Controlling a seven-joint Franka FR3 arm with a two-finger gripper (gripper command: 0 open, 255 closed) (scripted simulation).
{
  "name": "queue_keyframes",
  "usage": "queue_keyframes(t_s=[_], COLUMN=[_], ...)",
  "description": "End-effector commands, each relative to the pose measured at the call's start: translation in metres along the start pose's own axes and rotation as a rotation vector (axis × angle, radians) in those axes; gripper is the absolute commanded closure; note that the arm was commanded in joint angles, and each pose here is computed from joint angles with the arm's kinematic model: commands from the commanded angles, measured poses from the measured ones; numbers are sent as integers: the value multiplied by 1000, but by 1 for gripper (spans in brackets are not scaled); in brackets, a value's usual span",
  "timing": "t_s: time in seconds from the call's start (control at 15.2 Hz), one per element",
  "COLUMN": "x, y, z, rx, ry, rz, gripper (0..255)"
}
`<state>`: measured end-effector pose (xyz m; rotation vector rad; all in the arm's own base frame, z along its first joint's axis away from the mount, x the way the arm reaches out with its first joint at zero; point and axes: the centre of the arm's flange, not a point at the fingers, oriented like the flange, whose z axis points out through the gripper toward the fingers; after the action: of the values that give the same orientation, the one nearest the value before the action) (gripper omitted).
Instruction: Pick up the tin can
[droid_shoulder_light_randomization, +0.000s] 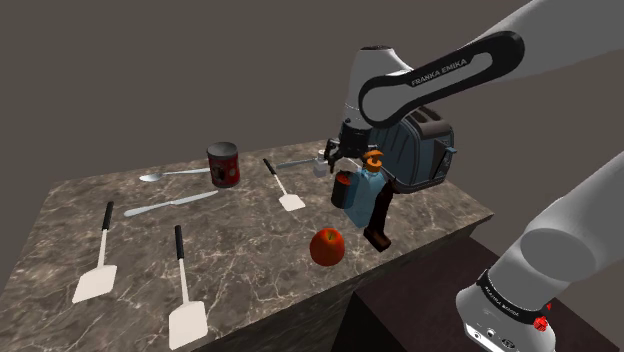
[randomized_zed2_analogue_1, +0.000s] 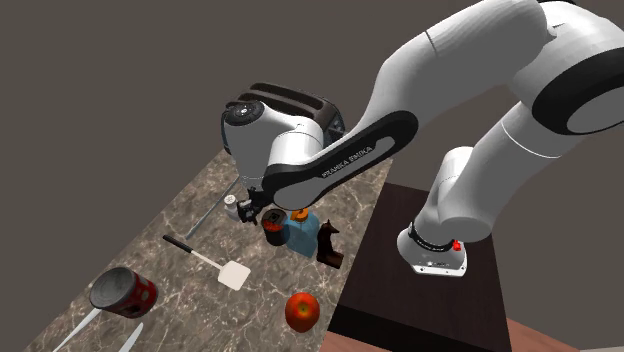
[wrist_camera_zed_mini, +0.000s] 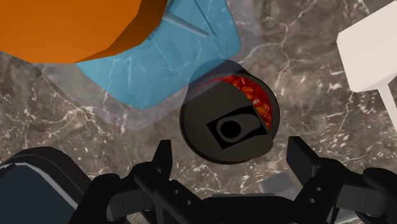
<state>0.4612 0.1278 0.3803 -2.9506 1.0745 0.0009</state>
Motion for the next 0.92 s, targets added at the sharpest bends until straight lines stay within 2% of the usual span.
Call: queue_keyframes(t_s=[0.0, 0.07, 0.66, 0.86], x=[0, 0, 0, 0], y=[0, 0, 0, 0], z=[4, 4, 4, -11], rx=[0, 0, 0, 0], ry=[0, 0, 0, 0], rz=[0, 0, 0, 0], gripper=[0, 255, 255, 255])
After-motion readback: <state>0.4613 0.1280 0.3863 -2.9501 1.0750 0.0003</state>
